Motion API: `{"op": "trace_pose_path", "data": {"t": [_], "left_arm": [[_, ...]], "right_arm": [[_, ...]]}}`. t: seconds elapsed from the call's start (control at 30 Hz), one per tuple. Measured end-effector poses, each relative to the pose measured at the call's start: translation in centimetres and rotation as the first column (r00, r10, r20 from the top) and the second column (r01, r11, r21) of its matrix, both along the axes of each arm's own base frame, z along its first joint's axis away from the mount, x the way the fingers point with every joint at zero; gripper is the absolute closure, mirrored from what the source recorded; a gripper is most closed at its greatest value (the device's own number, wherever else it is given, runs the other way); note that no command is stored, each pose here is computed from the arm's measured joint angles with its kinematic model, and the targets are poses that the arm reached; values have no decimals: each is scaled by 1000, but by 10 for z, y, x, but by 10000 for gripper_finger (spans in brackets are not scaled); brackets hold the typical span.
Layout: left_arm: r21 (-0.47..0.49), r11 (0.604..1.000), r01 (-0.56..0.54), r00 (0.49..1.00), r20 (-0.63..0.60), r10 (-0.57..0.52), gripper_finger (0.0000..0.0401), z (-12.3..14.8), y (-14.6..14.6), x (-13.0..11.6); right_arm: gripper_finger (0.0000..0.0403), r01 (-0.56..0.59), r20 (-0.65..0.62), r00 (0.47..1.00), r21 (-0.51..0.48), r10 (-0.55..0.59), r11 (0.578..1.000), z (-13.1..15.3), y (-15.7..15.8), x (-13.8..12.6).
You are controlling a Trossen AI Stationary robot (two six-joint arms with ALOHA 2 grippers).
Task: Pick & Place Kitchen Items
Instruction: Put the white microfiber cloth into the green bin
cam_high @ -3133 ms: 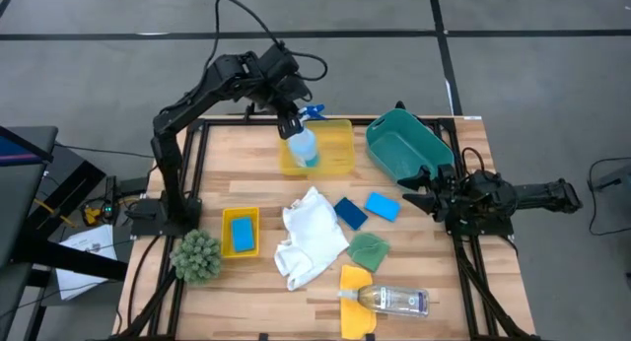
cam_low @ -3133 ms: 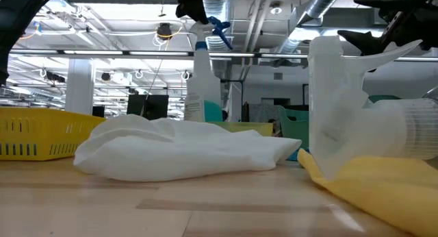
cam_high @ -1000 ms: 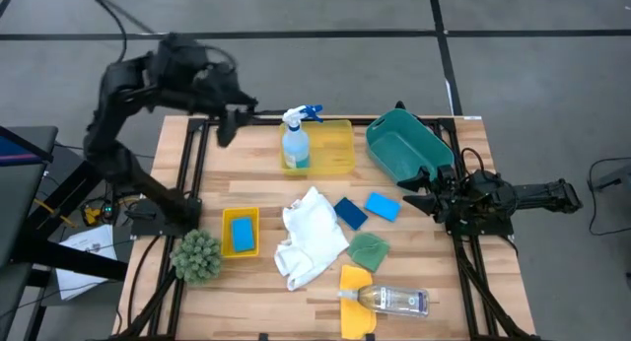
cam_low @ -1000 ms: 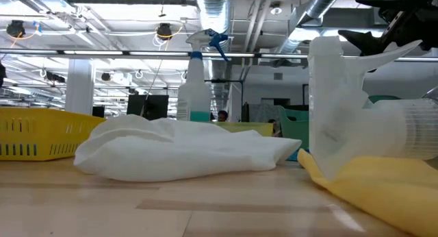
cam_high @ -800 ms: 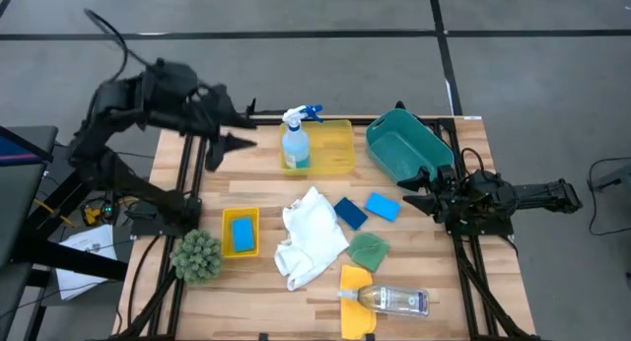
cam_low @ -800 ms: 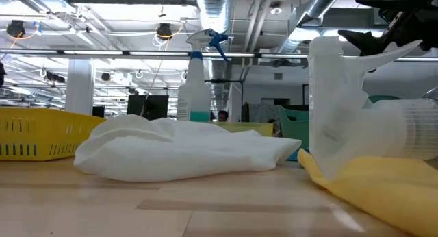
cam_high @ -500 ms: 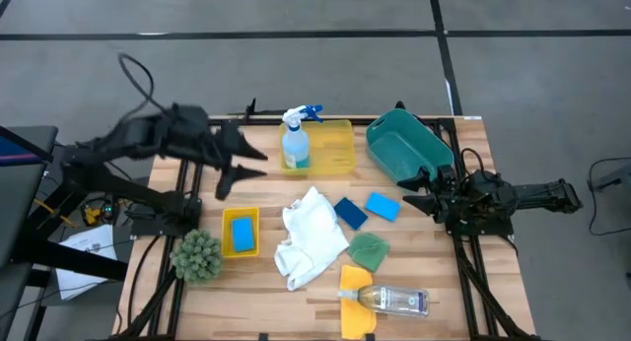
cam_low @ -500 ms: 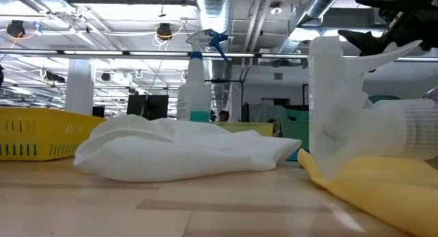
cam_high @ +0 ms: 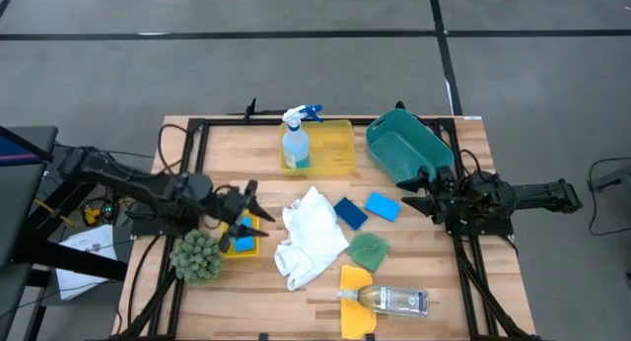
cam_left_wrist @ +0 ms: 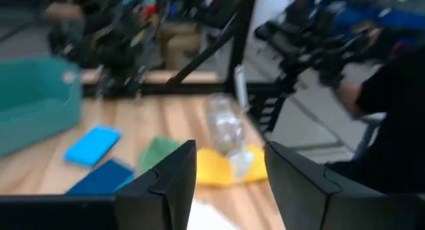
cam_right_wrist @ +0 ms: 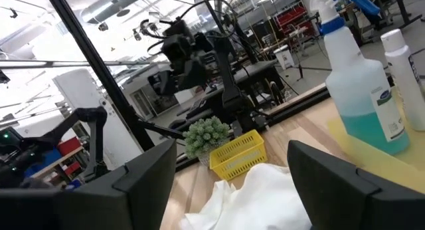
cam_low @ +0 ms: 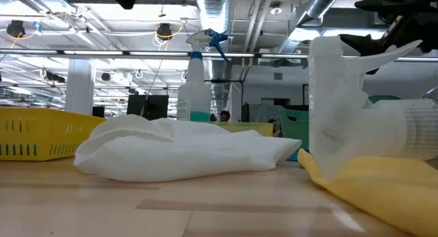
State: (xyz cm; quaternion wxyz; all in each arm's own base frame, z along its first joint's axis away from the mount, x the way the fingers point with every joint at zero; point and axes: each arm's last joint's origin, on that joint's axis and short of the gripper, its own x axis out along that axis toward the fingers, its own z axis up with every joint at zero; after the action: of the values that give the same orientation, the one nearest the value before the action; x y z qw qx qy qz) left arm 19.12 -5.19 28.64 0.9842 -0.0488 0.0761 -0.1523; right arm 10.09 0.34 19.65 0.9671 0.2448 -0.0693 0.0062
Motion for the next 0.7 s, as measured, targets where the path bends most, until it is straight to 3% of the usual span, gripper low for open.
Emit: {"op": "trace_pose_path", "data": {"t": [0.23,0.53,0.7], "left_arm": [[65,995,71,989,126,-78,232,-15,-14,-6],[50,997,-63,977,206,52,237,-18,-10,-5],[49,995,-84,964,259,69,234,-25,-12,2]], "right_arm": [[125,0,-1,1000,1,0,1000,0,0,0],[125,1,-9,1000,2,-1,1000,-1,0,0],[125,6,-27,1000,-1,-6,1000,-3,0,0]]}}
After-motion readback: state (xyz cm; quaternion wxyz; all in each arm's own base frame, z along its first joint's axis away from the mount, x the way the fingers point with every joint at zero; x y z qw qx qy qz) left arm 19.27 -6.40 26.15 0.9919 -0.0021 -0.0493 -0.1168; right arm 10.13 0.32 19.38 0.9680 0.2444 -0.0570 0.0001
